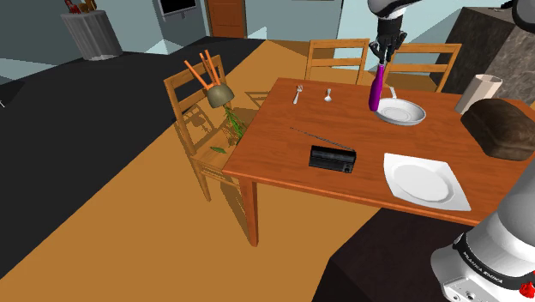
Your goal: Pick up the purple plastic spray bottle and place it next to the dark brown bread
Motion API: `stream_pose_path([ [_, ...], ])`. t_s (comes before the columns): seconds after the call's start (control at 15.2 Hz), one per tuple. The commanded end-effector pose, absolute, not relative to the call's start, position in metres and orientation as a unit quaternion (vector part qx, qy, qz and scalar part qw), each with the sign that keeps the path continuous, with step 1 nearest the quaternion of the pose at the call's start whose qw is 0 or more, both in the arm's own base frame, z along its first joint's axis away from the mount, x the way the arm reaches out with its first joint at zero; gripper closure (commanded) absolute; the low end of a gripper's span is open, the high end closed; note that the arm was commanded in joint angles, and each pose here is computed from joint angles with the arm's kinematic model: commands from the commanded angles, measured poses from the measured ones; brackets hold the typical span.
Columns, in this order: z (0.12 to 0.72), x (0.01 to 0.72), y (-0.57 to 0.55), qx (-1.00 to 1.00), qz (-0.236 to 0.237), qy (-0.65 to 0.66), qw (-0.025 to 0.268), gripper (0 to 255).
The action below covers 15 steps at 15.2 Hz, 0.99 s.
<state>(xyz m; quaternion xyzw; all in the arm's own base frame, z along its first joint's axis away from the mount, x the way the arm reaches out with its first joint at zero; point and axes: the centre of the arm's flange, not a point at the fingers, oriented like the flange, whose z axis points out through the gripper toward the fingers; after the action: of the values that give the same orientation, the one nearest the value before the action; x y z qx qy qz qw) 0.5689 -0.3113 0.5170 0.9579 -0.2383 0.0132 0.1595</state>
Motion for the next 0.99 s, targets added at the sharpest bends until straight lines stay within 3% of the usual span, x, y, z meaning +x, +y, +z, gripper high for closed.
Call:
stream_pose_path([
  [0.0, 0.528, 0.569, -0.311, 0.958, 0.013, -0.238, 0.159, 255],
  [0.92, 0.602, 0.569, -0.311, 0.958, 0.013, -0.238, 0.159, 255],
])
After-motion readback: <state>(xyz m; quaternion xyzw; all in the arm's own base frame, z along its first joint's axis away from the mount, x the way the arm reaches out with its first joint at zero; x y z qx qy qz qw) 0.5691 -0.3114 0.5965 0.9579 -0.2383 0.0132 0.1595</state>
